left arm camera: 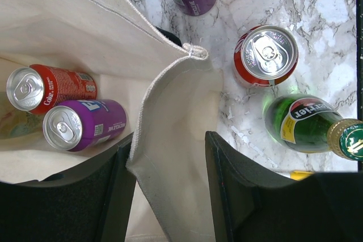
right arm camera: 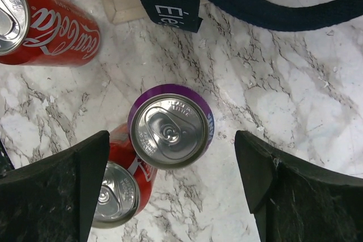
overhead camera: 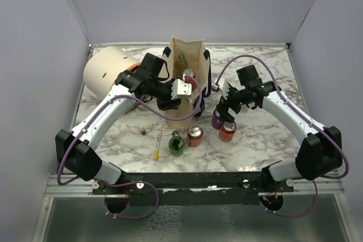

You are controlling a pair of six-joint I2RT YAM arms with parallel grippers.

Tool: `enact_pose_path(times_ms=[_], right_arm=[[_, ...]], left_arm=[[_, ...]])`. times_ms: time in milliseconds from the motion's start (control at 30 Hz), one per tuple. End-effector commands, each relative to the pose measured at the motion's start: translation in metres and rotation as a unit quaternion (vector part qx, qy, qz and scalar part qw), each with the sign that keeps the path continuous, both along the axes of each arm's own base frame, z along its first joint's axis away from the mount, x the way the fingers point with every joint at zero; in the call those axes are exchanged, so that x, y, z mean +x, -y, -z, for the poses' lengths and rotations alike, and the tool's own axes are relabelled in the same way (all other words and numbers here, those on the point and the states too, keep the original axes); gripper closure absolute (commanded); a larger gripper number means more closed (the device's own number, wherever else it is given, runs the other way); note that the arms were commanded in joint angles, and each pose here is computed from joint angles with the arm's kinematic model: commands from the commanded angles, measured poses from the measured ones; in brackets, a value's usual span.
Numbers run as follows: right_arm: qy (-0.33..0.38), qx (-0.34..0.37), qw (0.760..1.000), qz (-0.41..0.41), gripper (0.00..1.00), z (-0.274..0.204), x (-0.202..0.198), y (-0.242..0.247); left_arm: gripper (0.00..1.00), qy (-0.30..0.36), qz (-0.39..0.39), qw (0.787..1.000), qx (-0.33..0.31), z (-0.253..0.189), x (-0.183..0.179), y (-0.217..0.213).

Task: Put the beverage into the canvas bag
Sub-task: Pick up the drink from the center of the board.

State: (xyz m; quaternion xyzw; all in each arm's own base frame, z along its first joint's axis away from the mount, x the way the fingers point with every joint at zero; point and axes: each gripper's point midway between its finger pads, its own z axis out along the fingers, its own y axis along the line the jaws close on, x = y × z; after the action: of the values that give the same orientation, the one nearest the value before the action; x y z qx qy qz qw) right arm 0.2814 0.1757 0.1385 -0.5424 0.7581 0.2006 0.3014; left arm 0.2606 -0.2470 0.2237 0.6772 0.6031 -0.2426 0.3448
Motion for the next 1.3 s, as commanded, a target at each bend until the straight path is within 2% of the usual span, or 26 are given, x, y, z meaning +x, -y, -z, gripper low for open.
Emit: enact_pose_path(times_ms=[0, 267, 533, 833, 1067, 1100, 1267], right_arm=[[0.019, -0.011, 1.000, -0.011, 0.09, 0.008, 0.012, -0.007], [0.006, -0.023, 1.000, 0.003, 0.12, 0.026, 0.016, -0.011], [-0.010, -0.032, 0.999, 0.008, 0.23, 0.041, 0.017, -0.010], [-0.003, 0.003, 1.000, 0.018, 0.58, 0.018, 0.030, -0.025], [0.031, 0.025, 0.998, 0.057, 0.96, -0.028, 0.048, -0.028], [0.041, 0.028, 0.997, 0.066, 0.98, -0.038, 0.051, -0.027], [0.092, 0.056, 0.990, 0.092, 0.99, -0.094, 0.058, -0.026]], left_arm=[[0.49, 0.004, 0.008, 1.000, -0.018, -0.012, -0.004, 0.004], [0.49, 0.008, 0.010, 1.000, -0.020, -0.013, -0.002, 0.006], [0.49, 0.004, 0.016, 1.000, -0.025, -0.015, -0.003, 0.008], [0.49, 0.011, 0.044, 0.999, -0.012, -0.010, -0.014, 0.002], [0.55, 0.025, 0.071, 0.997, -0.010, -0.013, -0.021, -0.001], [0.56, 0.025, 0.073, 0.997, -0.011, -0.014, -0.021, 0.000], [0.59, 0.031, 0.080, 0.996, -0.027, -0.024, -0.018, 0.007]])
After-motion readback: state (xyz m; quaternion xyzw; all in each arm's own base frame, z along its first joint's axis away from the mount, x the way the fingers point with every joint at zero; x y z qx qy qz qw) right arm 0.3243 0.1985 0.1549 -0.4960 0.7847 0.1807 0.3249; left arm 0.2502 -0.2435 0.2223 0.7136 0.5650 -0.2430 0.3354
